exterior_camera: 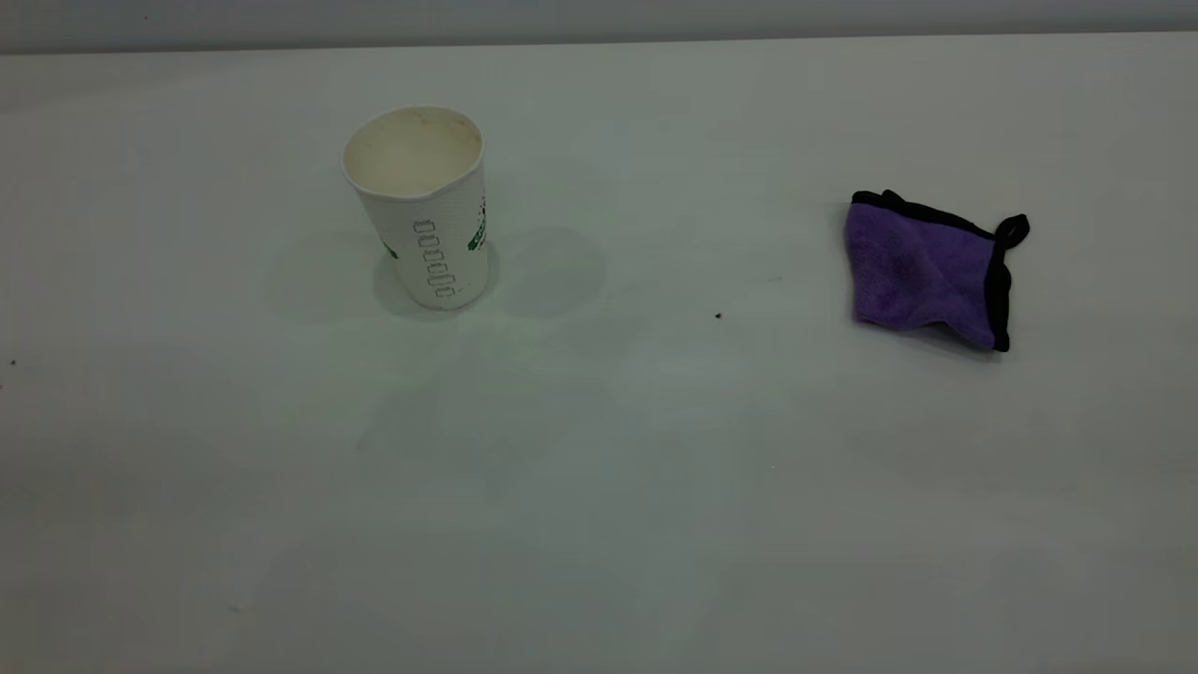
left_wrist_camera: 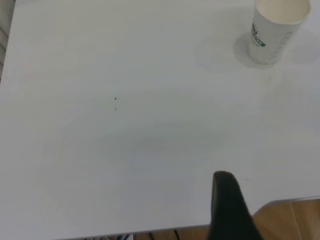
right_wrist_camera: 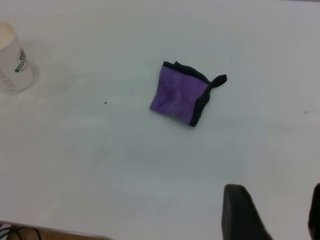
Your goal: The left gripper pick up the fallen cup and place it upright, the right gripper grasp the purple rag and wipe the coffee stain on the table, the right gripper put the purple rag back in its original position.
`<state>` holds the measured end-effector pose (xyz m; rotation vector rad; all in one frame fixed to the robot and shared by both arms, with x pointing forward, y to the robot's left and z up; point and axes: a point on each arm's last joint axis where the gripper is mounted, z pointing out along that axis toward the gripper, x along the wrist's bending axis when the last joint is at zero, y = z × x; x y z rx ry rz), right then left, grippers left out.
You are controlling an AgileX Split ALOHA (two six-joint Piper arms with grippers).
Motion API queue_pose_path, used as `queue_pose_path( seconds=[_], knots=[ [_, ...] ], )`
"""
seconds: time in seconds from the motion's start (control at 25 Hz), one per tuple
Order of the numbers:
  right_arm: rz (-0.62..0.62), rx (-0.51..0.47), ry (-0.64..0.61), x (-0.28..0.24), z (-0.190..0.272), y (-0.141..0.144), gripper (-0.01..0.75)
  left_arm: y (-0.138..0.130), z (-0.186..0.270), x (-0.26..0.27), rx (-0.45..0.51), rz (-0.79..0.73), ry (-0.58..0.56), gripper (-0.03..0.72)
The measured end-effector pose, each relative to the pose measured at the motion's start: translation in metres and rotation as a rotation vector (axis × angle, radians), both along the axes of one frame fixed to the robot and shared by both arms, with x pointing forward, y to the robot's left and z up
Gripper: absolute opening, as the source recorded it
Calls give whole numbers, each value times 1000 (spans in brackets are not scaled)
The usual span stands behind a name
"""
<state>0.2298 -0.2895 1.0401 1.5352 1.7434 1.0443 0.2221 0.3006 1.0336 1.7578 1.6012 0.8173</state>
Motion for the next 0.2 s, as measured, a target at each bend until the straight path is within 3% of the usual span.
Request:
queue_pose_path(
  seconds=[0.2],
  knots=[
    [1,1,0,0,0,0,324,0,0,0,0,0,0,474]
  ],
)
